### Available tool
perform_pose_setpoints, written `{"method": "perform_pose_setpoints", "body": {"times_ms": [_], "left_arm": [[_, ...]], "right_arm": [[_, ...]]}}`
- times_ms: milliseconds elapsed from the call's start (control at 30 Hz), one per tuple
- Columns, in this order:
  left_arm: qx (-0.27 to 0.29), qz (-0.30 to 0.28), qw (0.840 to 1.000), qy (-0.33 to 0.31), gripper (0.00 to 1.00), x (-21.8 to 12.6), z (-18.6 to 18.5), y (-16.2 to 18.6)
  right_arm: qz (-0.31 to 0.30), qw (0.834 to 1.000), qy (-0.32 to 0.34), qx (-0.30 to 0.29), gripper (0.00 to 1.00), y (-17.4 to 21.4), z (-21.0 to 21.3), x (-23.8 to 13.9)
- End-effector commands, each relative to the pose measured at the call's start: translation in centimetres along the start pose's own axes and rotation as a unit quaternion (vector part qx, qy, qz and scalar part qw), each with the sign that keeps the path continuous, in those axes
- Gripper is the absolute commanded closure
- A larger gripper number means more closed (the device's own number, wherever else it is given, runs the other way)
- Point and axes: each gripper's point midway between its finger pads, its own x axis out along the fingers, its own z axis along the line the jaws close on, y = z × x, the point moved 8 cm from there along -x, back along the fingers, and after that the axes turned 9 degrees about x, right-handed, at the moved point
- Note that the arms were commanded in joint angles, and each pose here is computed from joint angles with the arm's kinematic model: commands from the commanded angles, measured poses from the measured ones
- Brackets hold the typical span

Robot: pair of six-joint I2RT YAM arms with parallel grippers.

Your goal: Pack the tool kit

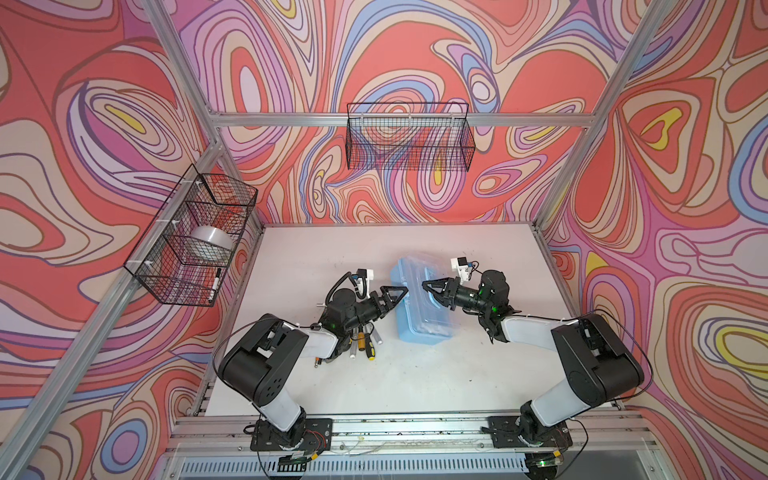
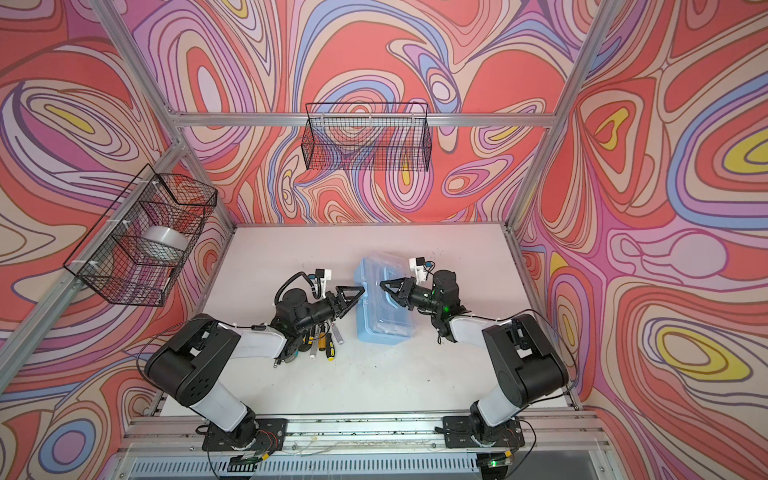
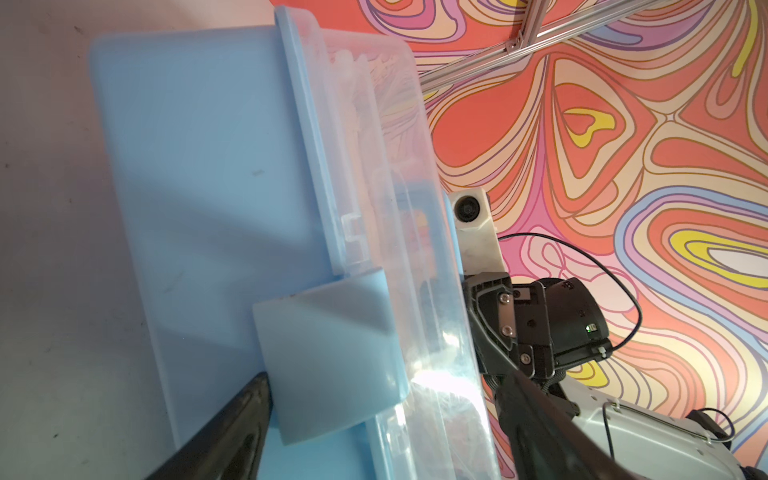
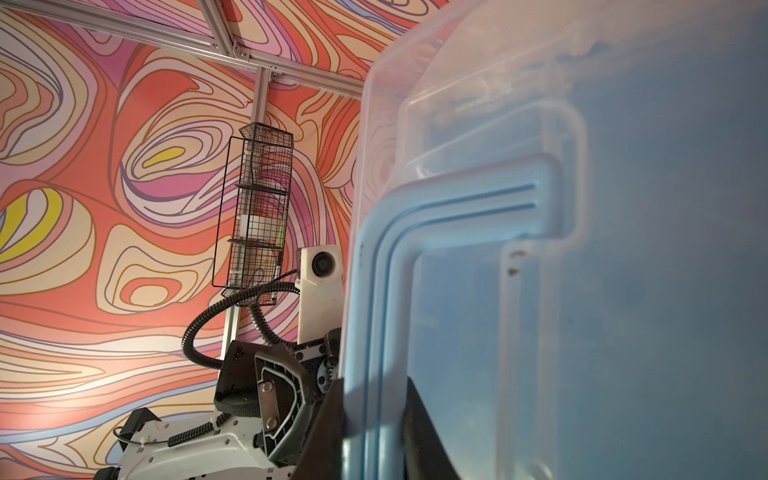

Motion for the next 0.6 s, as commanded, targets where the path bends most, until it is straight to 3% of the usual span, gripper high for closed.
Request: {"method": "perform_pose_setpoints", "body": {"times_ms": [0, 567], "left_arm": [[0.116, -0.054, 0.97, 0.205, 0.14, -1.5, -10.7, -3.5], [0.119, -0.074, 0.966, 0.215, 0.14, -3.3, -11.8, -4.5]], "right_arm": [[0.022, 0.993, 0.113, 0.027, 1.0, 2.0, -6.0, 0.2], [0.012, 0.989, 0.146, 0.038, 1.0, 1.6, -7.6, 0.6]]}}
